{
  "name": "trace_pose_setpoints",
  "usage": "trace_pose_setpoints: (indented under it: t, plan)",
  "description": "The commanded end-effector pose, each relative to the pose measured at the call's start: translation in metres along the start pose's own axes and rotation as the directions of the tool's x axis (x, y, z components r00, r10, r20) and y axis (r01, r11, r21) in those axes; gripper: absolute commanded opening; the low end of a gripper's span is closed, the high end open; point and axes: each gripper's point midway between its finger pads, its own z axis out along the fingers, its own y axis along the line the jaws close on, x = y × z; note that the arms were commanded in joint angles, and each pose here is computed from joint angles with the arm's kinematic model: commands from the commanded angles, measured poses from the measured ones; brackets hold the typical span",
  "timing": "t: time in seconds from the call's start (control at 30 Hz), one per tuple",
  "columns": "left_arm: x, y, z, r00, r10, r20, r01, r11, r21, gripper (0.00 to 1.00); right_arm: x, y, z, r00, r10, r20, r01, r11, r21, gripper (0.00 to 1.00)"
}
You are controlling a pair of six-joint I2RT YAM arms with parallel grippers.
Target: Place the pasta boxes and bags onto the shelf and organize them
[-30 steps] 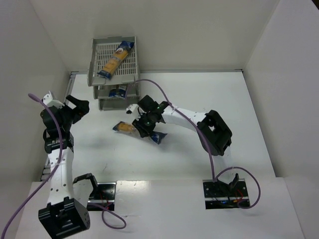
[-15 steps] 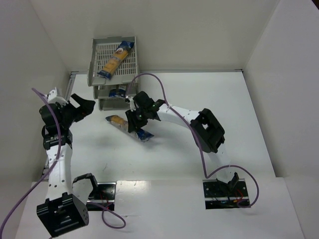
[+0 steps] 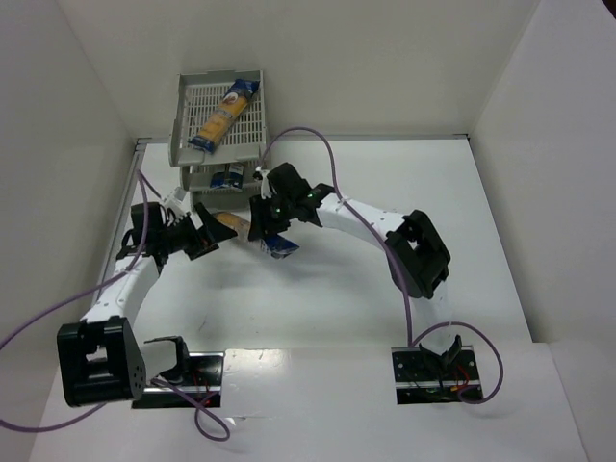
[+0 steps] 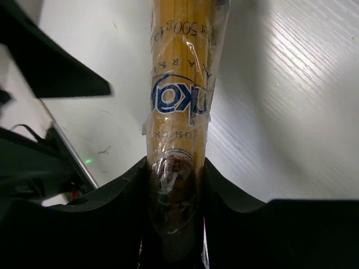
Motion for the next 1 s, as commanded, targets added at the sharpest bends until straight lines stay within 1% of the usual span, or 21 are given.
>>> trace_pose_setpoints:
  t: [0.0,0.07,0.13,0.27,0.33,0.37,0.4,0.5,0.67,0.73,0.77,0.8,0.83,0.9,0.97]
  plan:
    - [0.010,-0.011,0.016,0.997,-0.055,-0.050,0.058,0.996,0.063,1.00,-0.066,0.067,-0.047,0.975,-0.012,0.224,0.054,0.982,-0.182,0.00]
    - [0.008,-0.009,0.025,0.993,-0.114,-0.042,0.117,0.990,0.081,1.00,-0.068,0.068,-0.046,0.973,0.011,0.231,0.034,0.981,-0.193,0.00]
    - [0.023,0.000,0.030,0.967,-0.241,-0.081,0.246,0.967,0.062,1.00,-0.061,0.065,-0.042,0.976,0.013,0.217,0.031,0.980,-0.197,0.00]
    - [0.029,0.005,0.035,0.932,-0.352,-0.088,0.358,0.932,0.053,1.00,-0.048,0.065,-0.050,0.977,0.021,0.214,0.025,0.977,-0.210,0.00]
    - [0.020,0.001,0.036,0.930,-0.364,-0.061,0.367,0.927,0.074,1.00,-0.044,0.065,-0.053,0.975,0.031,0.221,0.018,0.976,-0.217,0.00]
    - [0.022,-0.001,0.037,0.923,-0.379,-0.070,0.384,0.920,0.074,1.00,-0.035,0.060,-0.050,0.977,0.050,0.205,-0.005,0.977,-0.215,0.00]
    - [0.022,-0.001,0.037,0.923,-0.379,-0.070,0.384,0.920,0.074,1.00,-0.041,0.064,-0.057,0.969,0.050,0.241,0.006,0.974,-0.225,0.00]
    - [0.015,-0.009,0.036,0.911,-0.405,-0.072,0.411,0.907,0.089,1.00,-0.036,0.062,-0.056,0.969,0.060,0.240,-0.003,0.973,-0.229,0.00]
    - [0.017,-0.001,0.040,0.892,-0.446,-0.077,0.450,0.892,0.046,1.00,-0.048,0.069,-0.060,0.957,0.070,0.281,0.002,0.969,-0.248,0.00]
    - [0.019,-0.003,0.041,0.893,-0.442,-0.085,0.447,0.893,0.046,1.00,-0.051,0.067,-0.054,0.955,0.101,0.279,-0.029,0.968,-0.250,0.00]
    - [0.019,-0.003,0.041,0.893,-0.442,-0.085,0.447,0.893,0.046,1.00,-0.059,0.069,-0.057,0.948,0.114,0.299,-0.038,0.968,-0.246,0.00]
    - [0.019,-0.003,0.041,0.893,-0.442,-0.085,0.447,0.893,0.046,1.00,-0.057,0.061,-0.051,0.945,0.137,0.295,-0.073,0.973,-0.220,0.00]
    - [0.017,-0.009,0.038,0.902,-0.424,-0.084,0.430,0.900,0.072,1.00,-0.064,0.063,-0.054,0.940,0.135,0.312,-0.067,0.973,-0.220,0.00]
    - [0.010,-0.019,0.034,0.922,-0.380,-0.073,0.386,0.916,0.112,1.00,-0.064,0.065,-0.052,0.943,0.134,0.305,-0.064,0.971,-0.229,0.00]
    - [0.013,-0.016,0.033,0.919,-0.388,-0.071,0.393,0.915,0.090,1.00,-0.062,0.071,-0.051,0.951,0.083,0.297,-0.004,0.966,-0.257,0.00]
